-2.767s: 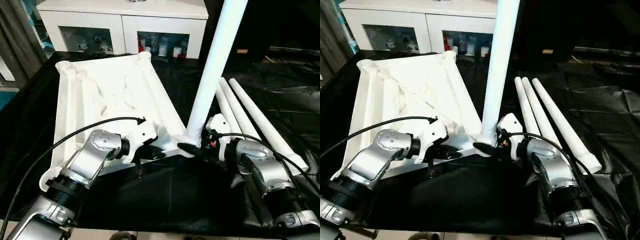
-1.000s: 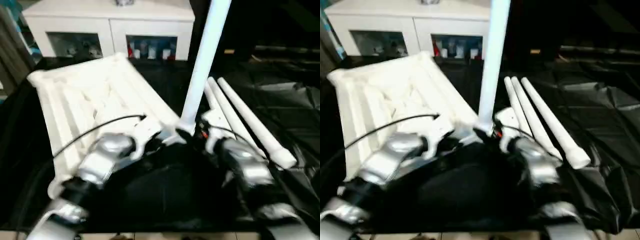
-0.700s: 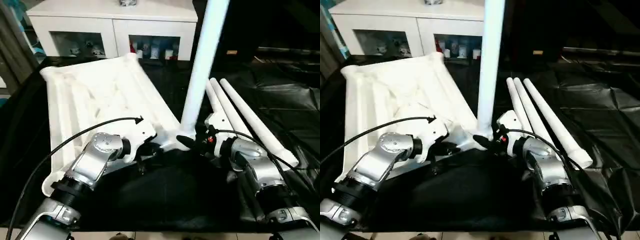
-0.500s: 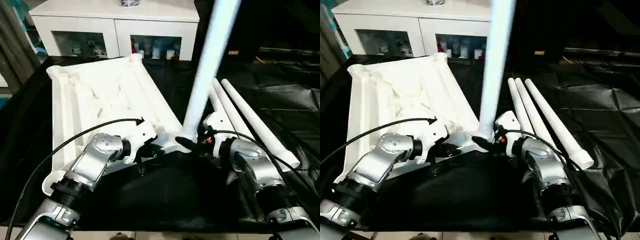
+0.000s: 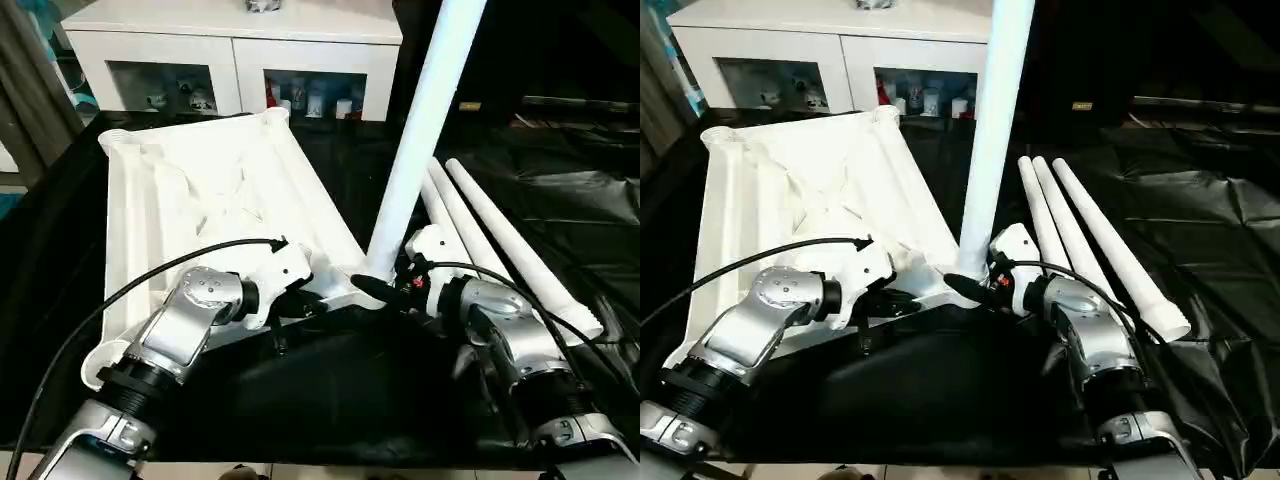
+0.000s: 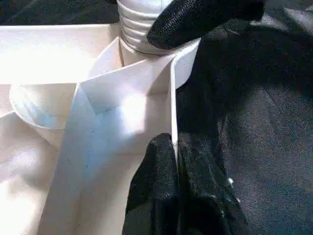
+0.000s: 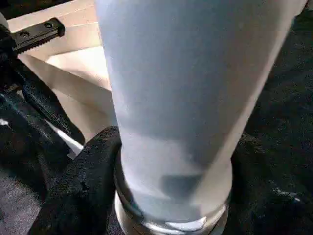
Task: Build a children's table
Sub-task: Rotate leg to tighten
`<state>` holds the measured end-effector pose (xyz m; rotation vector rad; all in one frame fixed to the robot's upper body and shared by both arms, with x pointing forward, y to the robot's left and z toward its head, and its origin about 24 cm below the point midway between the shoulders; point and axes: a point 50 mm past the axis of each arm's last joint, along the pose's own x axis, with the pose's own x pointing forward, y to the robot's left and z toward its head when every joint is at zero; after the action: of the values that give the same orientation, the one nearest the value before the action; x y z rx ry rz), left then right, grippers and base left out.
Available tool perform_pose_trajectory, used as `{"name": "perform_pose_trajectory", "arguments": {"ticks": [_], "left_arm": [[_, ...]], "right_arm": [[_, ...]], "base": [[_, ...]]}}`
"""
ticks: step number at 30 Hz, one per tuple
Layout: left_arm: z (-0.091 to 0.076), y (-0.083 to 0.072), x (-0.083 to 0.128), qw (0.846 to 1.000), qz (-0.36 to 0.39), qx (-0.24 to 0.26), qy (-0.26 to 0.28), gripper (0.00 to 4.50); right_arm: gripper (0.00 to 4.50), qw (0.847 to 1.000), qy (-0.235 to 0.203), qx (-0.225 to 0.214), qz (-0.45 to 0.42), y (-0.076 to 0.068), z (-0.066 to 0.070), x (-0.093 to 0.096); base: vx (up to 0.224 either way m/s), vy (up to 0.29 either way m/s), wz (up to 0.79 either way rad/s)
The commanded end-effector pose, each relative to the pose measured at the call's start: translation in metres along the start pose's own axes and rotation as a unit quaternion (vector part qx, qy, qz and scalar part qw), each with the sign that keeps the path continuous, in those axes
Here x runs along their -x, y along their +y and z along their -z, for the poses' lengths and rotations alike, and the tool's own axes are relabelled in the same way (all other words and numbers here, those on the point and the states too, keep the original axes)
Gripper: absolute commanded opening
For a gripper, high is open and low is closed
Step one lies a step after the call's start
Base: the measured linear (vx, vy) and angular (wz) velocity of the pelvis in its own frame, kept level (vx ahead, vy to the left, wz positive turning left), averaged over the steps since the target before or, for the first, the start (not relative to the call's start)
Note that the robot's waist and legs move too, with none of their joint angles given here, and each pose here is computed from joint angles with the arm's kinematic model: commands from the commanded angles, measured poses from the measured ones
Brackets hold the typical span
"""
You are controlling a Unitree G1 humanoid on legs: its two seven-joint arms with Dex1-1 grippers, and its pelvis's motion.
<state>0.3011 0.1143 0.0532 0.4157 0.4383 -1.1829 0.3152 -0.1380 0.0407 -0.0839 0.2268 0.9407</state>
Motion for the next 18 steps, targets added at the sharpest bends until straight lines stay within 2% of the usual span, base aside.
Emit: {"name": "perform_pose_trajectory", "arguments": {"ticks": [1,2,4,6,7,8,10,13,14,16,18], "left_arm": [[-0.008,-0.007,-0.008,1.0,0.014,-0.005,-0.026,0.0],[-0.008,-0.007,-0.008,1.0,0.014,-0.005,-0.026,0.0],[-0.01,-0.003,-0.013,1.0,-0.017,0.003,-0.019,0.0],[-0.013,0.001,-0.019,0.999,-0.048,0.013,-0.013,0.0],[-0.013,0.001,-0.02,0.999,-0.05,0.013,-0.013,0.0],[-0.019,0.006,-0.03,0.995,-0.094,0.028,-0.007,0.0],[-0.023,0.008,-0.038,0.992,-0.123,0.042,-0.005,0.0],[-0.026,0.008,-0.043,0.99,-0.134,0.047,-0.003,0.0],[-0.032,0.006,-0.051,0.988,-0.146,0.044,0.001,0.0],[-0.036,0.004,-0.055,0.989,-0.145,0.042,-0.002,0.0],[-0.04,-0.002,-0.061,0.991,-0.13,0.027,-0.006,0.0]], "right_arm": [[2.74,0.999,0.016,-0.027,0.023,0.004,0.014,-0.004],[2.74,0.999,0.016,-0.027,0.023,0.004,0.014,-0.004],[2.74,0.993,0.018,-0.069,0.092,0.001,0.022,-0.013],[2.74,0.98,0.02,-0.113,0.163,-0.002,0.028,-0.021],[2.74,0.979,0.02,-0.116,0.167,-0.002,0.028,-0.021],[2.73,0.957,0.026,-0.157,0.244,-0.005,0.033,-0.031],[2.73,0.943,0.029,-0.174,0.281,-0.005,0.034,-0.038],[2.73,0.937,0.031,-0.177,0.299,-0.004,0.034,-0.041],[2.73,0.932,0.036,-0.177,0.314,-0.002,0.031,-0.049],[2.73,0.932,0.038,-0.177,0.314,0.001,0.03,-0.054],[2.73,0.94,0.031,-0.165,0.299,0.006,0.023,-0.064]], "base": [[0.0,0.0,0.0],[0.0,0.0,0.0],[0.0,0.0,0.0],[0.0,0.0,0.0],[0.0,0.0,0.0],[0.0,0.0,0.0],[0.0,0.0,0.0],[0.0,0.0,0.0],[0.0,0.0,0.0],[0.0,0.0,0.0],[0.0,0.0,0.0]]}}
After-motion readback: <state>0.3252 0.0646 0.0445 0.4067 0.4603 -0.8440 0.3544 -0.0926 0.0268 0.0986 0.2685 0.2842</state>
